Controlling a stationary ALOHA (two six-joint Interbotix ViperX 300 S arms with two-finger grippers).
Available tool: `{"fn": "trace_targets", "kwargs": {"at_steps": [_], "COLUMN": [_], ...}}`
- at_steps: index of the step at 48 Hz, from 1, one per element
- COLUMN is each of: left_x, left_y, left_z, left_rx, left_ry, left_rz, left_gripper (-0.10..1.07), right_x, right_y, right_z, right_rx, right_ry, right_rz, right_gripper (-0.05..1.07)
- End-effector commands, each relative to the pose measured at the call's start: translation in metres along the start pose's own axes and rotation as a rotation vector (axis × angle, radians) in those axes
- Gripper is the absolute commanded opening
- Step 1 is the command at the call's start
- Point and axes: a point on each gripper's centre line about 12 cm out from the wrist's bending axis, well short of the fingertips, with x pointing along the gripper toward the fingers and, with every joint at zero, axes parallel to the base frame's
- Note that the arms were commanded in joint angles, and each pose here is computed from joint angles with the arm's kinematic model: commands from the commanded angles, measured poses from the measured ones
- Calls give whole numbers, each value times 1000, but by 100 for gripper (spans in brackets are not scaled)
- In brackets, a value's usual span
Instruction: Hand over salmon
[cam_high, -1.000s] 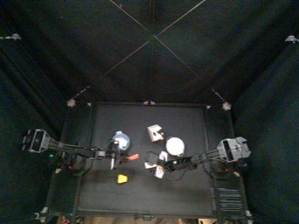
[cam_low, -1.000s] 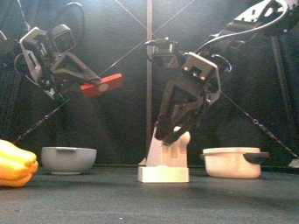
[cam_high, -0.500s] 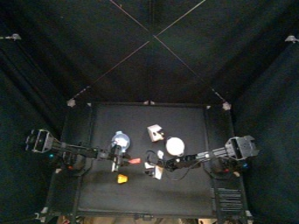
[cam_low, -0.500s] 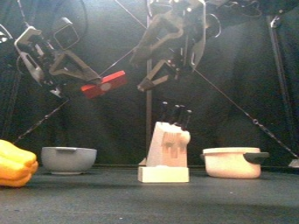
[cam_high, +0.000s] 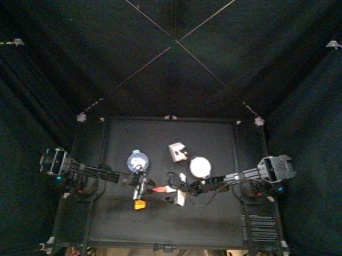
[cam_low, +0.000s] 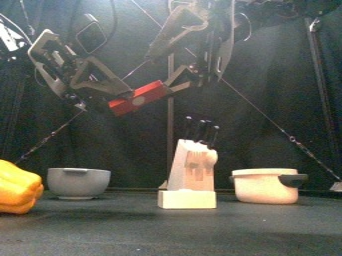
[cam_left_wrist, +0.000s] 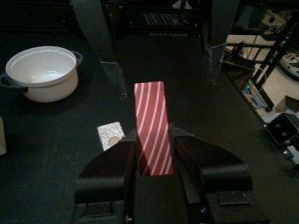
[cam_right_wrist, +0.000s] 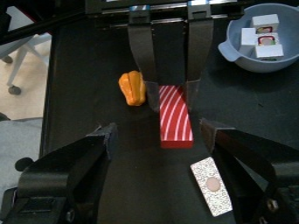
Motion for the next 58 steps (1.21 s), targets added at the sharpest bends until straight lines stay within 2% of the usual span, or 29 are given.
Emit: {"fn": "trace_targets", "kwargs": {"at_steps": [1, 20, 31, 39, 48, 58], "left_x": [6, 9, 11, 11, 11, 11], "left_y": [0, 0, 0, 0, 0, 1], "left_z": [10, 13, 11, 11, 11, 10], "left_rx": [4, 2, -1, -1, -1, -1], "left_ry": [-28, -38, -29, -31, -29, -26], "left_rz": [-5, -3, -2, -2, -2, -2], "left_gripper": [49, 49, 49, 49, 49, 49], "right_x": [-6, -4, 1, 4, 4, 5], "right_y": [1, -11, -14, -16, -16, -16], "right_z": [12, -2, -2, -3, -1, 0], "right_rx": [7, 24, 44, 45, 45, 45], "right_ry": [-35, 0, 5, 11, 5, 5], "right_rz": [14, -14, -22, -28, -26, -26], "right_gripper": [104, 103, 102, 97, 85, 79]}}
